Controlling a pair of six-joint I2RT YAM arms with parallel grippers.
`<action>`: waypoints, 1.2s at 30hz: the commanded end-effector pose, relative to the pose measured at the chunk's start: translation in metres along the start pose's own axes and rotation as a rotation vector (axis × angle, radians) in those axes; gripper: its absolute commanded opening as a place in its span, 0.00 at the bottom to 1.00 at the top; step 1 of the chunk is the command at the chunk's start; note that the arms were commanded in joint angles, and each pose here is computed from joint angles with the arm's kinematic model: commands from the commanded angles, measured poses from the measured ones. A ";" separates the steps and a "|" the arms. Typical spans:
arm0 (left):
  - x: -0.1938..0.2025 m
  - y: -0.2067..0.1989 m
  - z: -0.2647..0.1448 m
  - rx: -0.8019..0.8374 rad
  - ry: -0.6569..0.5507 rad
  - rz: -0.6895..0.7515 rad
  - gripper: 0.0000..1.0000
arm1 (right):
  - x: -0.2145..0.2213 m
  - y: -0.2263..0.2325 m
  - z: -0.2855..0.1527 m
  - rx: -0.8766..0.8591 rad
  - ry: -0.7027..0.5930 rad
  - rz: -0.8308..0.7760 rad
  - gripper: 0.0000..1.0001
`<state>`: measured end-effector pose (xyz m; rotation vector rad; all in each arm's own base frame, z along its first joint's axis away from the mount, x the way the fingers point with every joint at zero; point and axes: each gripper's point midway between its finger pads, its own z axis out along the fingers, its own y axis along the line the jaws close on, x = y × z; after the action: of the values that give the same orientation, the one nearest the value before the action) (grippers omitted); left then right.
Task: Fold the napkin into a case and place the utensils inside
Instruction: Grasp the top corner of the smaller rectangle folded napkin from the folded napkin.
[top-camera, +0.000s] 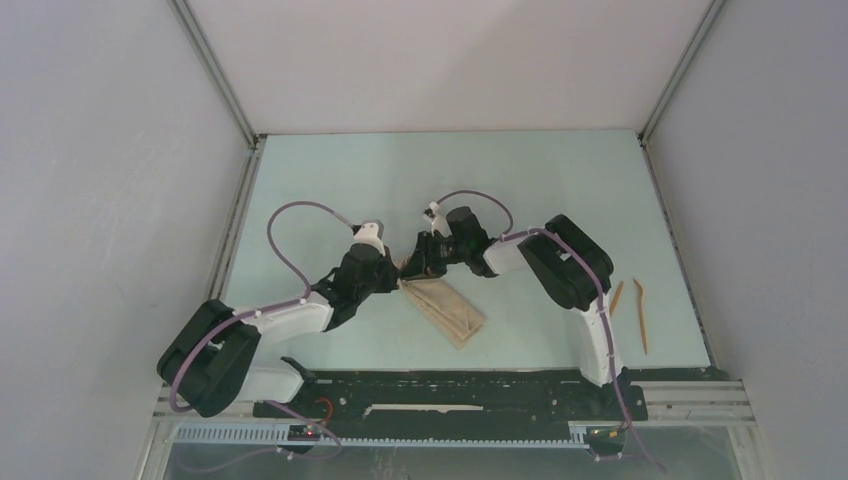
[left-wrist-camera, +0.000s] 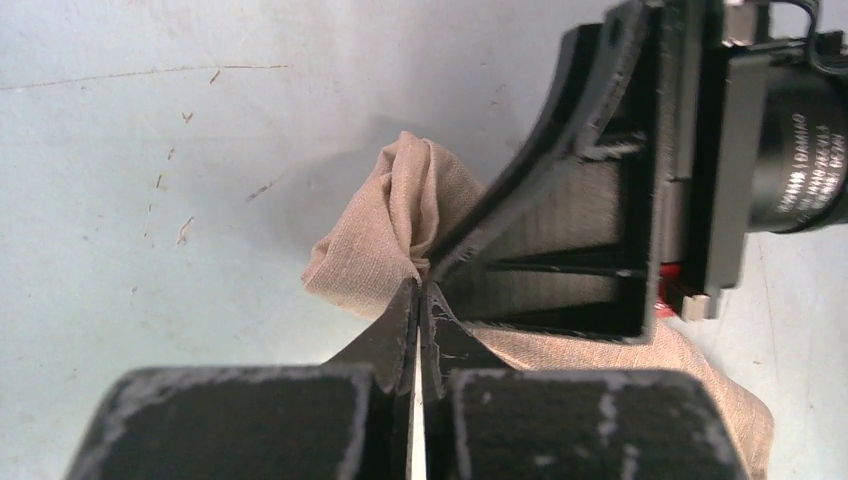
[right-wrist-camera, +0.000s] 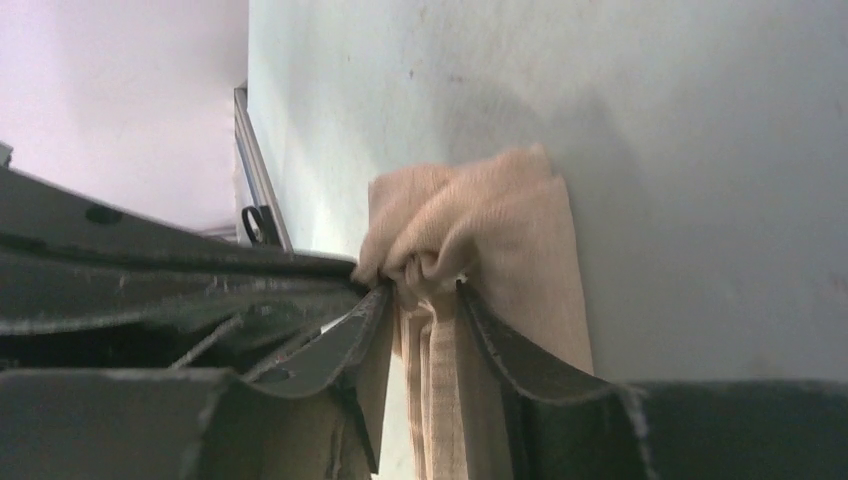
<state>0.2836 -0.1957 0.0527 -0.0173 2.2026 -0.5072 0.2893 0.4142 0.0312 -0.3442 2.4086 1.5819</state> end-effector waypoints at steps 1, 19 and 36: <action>-0.003 -0.003 -0.003 0.009 -0.018 -0.007 0.00 | 0.017 0.017 -0.029 0.005 0.047 0.001 0.41; 0.000 -0.008 -0.001 0.035 0.003 -0.003 0.00 | -0.005 0.009 0.005 -0.034 -0.001 0.009 0.06; 0.000 0.005 -0.008 -0.008 -0.029 -0.014 0.00 | -0.011 0.023 -0.028 -0.003 -0.031 -0.026 0.28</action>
<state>0.2767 -0.1912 0.0459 -0.0203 2.2216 -0.4975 0.2863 0.3978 0.0422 -0.3047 2.4445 1.5637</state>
